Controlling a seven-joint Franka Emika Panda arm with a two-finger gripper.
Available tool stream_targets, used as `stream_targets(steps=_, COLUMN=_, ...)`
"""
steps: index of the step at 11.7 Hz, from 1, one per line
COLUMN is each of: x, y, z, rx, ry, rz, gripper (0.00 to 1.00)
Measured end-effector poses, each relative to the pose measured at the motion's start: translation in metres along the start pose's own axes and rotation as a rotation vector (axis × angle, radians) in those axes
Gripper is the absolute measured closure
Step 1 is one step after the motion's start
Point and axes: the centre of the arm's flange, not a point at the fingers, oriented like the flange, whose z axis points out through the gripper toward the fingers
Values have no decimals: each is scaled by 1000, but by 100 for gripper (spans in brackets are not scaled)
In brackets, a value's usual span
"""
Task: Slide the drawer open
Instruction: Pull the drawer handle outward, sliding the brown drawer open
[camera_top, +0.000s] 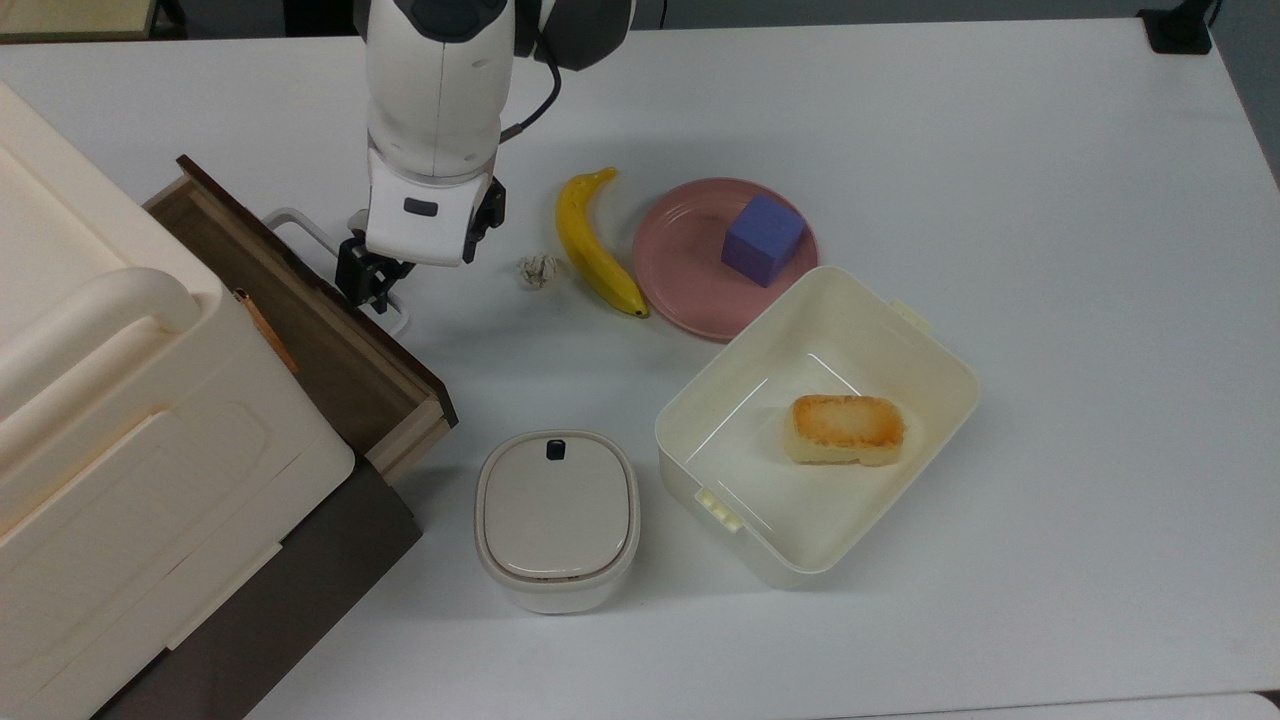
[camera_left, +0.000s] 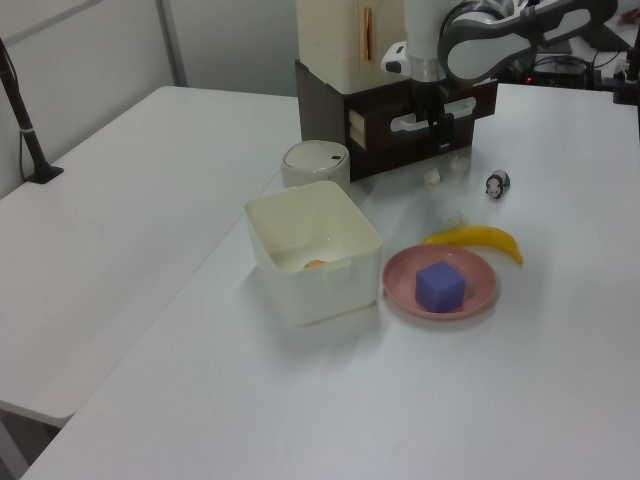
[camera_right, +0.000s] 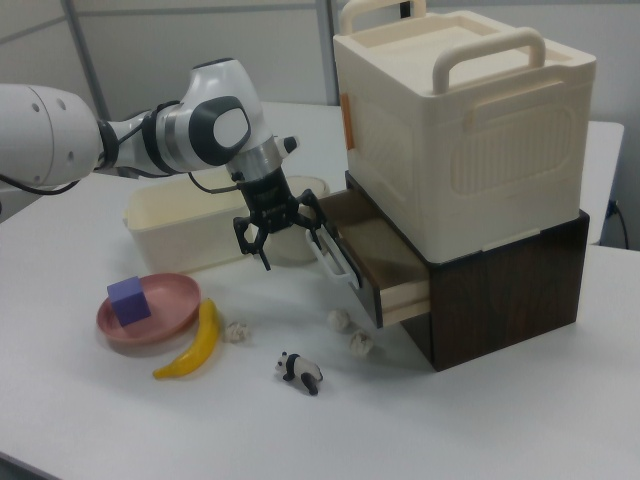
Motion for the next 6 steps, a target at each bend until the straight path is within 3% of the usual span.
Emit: stream_targets(steps=6, x=2, y=-9, z=-3, rx=17, ry=-28, rz=-17, gripper=0)
